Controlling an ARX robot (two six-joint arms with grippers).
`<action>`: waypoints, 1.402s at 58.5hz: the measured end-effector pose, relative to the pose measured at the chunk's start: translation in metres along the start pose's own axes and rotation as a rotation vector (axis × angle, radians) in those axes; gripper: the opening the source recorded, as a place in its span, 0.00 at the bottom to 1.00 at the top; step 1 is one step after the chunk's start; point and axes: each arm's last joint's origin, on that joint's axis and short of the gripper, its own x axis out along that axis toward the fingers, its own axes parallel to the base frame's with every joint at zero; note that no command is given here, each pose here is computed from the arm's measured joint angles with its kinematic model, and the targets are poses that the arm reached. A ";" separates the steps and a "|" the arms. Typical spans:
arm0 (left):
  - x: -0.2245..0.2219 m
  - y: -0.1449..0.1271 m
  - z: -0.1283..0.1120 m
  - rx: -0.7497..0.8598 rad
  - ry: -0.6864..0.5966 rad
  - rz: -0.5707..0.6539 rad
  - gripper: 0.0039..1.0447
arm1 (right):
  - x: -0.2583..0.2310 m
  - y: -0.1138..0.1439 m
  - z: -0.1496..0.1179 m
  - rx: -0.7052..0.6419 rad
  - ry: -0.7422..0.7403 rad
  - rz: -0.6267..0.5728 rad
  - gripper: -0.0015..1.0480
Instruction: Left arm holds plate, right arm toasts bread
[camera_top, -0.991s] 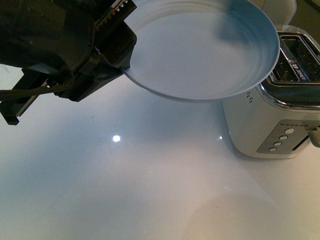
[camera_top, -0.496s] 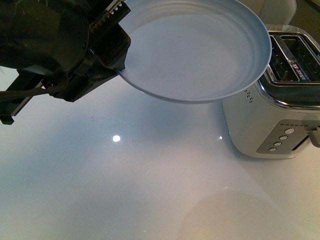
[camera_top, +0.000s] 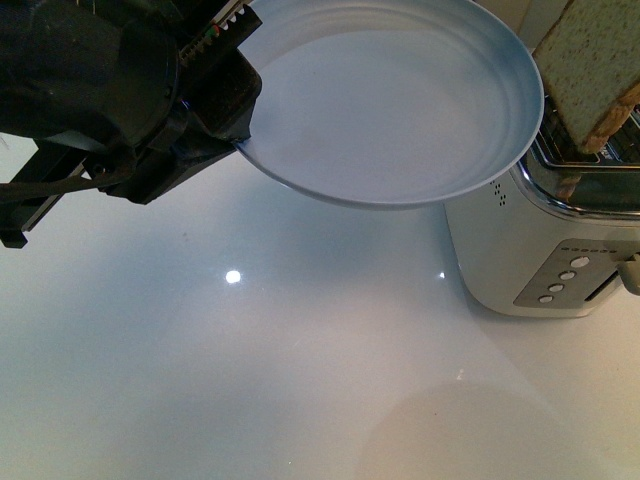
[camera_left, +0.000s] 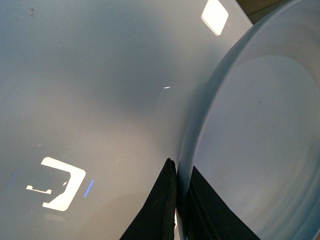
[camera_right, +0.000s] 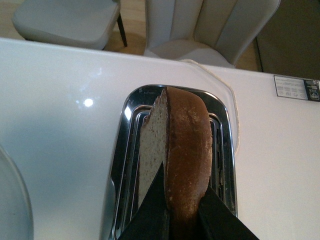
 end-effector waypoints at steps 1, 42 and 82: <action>0.000 0.000 0.000 0.000 0.000 0.000 0.02 | 0.002 0.001 0.000 -0.002 0.004 0.000 0.03; 0.001 0.000 -0.001 0.001 0.006 0.001 0.02 | 0.030 -0.004 -0.011 0.000 0.068 -0.060 0.03; 0.002 0.001 -0.003 0.005 0.016 0.002 0.02 | 0.056 -0.010 -0.025 0.000 0.113 -0.060 0.03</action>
